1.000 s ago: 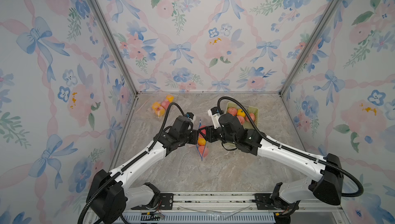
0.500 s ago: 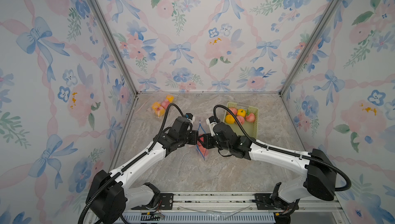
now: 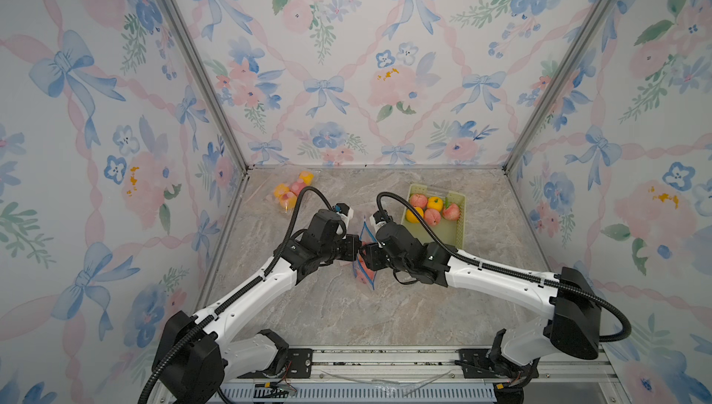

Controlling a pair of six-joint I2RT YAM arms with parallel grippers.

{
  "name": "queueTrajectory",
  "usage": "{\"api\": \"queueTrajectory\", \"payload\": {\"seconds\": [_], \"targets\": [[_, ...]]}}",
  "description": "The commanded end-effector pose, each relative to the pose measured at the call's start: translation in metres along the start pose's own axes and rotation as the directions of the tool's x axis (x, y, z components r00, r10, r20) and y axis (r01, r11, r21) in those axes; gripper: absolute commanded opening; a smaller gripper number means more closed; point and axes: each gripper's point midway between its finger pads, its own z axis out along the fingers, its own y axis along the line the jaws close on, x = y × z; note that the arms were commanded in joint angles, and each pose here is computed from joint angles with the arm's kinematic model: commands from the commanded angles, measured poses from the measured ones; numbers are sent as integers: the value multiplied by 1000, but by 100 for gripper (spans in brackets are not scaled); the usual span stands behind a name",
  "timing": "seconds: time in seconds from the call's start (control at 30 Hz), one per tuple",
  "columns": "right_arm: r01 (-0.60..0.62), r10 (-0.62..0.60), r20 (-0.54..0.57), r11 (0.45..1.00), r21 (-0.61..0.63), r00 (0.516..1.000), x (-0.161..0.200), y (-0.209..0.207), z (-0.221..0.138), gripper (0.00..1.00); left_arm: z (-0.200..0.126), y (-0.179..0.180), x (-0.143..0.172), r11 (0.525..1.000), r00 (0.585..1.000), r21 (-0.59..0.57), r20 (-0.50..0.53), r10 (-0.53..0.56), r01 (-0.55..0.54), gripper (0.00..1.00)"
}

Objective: Place the peach in a zip-top bag and seal the zipper
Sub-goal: Place the peach in the zipper food storage bag.

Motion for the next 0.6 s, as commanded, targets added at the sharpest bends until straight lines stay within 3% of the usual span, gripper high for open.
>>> {"api": "queueTrajectory", "payload": {"seconds": [0.0, 0.1, 0.23, 0.57], "targets": [[58, -48, -87, 992, 113, 995, 17, -14, 2, 64, -7, -9, -6, 998, 999, 63, 22, -25, 23, 0], [66, -47, -117, 985, 158, 992, 21, -22, 2, 70, -7, -8, -6, 997, 999, 75, 19, -37, 35, 0], [75, -52, -131, 981, 181, 990, 22, -26, -3, 70, -6, -3, -5, 997, 999, 67, 19, -47, 45, 0], [46, -38, -66, 992, 116, 997, -1, -13, -37, 60, -3, -1, -4, 996, 998, 72, 17, -57, 55, 0]]}}
